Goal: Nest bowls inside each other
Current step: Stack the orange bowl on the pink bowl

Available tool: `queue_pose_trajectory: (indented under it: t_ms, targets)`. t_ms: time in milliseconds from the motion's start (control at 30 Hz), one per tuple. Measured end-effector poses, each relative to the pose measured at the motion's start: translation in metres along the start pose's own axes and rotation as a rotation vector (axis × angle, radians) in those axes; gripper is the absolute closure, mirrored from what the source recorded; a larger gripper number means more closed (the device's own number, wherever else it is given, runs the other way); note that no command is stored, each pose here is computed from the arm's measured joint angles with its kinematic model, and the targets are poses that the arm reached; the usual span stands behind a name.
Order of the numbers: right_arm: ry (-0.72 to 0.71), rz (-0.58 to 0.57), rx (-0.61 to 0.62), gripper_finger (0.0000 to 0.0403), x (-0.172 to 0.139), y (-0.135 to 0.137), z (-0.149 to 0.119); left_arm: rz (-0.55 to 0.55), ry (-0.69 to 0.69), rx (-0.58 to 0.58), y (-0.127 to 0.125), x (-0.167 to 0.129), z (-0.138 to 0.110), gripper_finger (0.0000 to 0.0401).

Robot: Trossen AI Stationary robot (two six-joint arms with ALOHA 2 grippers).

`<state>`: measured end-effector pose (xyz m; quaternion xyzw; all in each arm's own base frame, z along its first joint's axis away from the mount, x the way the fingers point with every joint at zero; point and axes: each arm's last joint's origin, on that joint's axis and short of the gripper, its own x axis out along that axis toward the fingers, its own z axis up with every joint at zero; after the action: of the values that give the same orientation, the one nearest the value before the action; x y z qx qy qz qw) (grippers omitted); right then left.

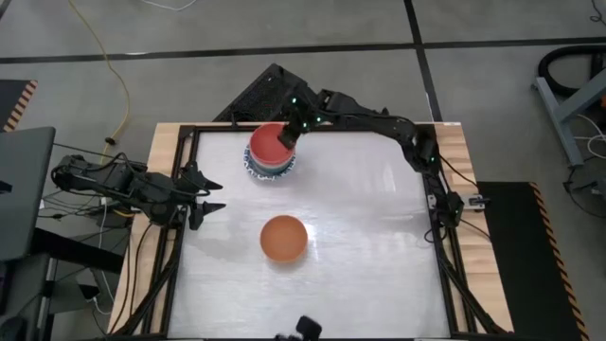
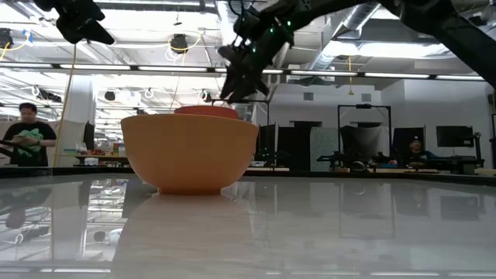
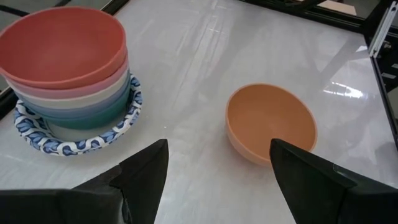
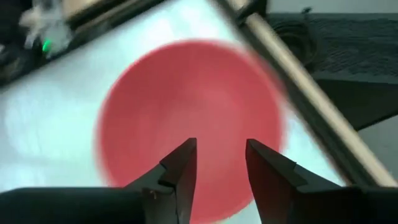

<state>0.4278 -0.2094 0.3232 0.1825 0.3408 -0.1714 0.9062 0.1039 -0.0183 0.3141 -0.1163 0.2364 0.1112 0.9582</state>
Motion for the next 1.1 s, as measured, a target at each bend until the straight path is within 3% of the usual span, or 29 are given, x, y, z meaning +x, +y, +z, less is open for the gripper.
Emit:
queue_pose_trajectory:
  t_ms: [133,367,667,767,900,1100]
  targets:
    - [0.021,-0.022,-0.130,0.0250,-0.002,0.031,-0.007,0.001,0.001,0.000,0.000,0.000,0.000,0.0131]
    - [-0.062,-0.267,-0.374,0.0281,0.016,0.076,-0.024,0.001,0.001,0.001,0.000,0.000,0.000,0.0131]
    - [-0.067,-0.241,-0.440,0.0325,0.010,0.092,-0.040,0.001,0.002,0.001,0.000,0.000,0.000,0.0131]
    - [-0.097,-0.189,-0.483,0.0333,-0.014,0.095,-0.039,0.001,0.002,0.001,0.000,0.000,0.000,0.0131]
    - [-0.085,-0.038,-0.525,0.0337,-0.064,0.093,-0.043,0.001,0.002,0.001,0.000,0.000,0.000,0.0131]
    - [-0.084,-0.096,-0.518,0.0337,-0.139,0.081,-0.084,0.001,0.002,0.001,0.000,0.000,0.000,0.0131]
